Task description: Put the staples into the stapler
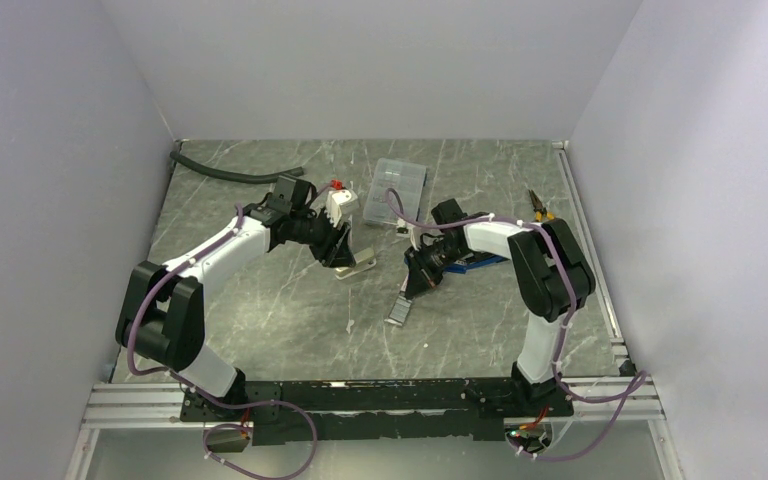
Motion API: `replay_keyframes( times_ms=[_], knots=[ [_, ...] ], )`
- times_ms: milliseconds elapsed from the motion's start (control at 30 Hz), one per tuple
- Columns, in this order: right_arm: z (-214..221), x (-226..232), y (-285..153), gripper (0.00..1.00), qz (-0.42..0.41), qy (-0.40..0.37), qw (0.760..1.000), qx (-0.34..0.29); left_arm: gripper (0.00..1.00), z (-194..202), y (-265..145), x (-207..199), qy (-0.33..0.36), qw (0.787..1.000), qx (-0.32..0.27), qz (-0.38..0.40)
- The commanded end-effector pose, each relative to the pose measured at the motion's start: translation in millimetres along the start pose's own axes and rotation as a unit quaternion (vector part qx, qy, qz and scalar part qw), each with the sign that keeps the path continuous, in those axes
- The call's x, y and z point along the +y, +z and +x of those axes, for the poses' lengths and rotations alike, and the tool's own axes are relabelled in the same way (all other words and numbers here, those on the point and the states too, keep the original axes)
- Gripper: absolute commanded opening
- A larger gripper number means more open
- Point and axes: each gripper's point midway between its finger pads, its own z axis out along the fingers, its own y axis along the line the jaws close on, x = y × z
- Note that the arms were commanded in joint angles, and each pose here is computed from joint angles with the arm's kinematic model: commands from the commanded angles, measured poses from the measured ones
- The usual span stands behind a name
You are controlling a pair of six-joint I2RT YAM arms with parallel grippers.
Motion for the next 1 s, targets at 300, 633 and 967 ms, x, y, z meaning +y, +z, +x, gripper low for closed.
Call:
replay_keyframes(
  times_ms=[300, 633, 967],
  knots=[
    [-8, 1, -2, 0.22, 0.002, -0.018, 1.0, 0.001, 0.51, -8, -5, -4, 0.022, 1.0, -0.009, 0.001],
    [-7, 1, 2, 0.27, 0.072, -0.072, 0.994, 0.024, 0.51, -11, -6, -5, 0.021, 1.0, -0.01, 0.002],
    [0, 4, 10, 0.34, 0.131, -0.137, 0.98, 0.06, 0.51, -11, -7, -5, 0.022, 1.0, -0.011, -0.001]
  ],
)
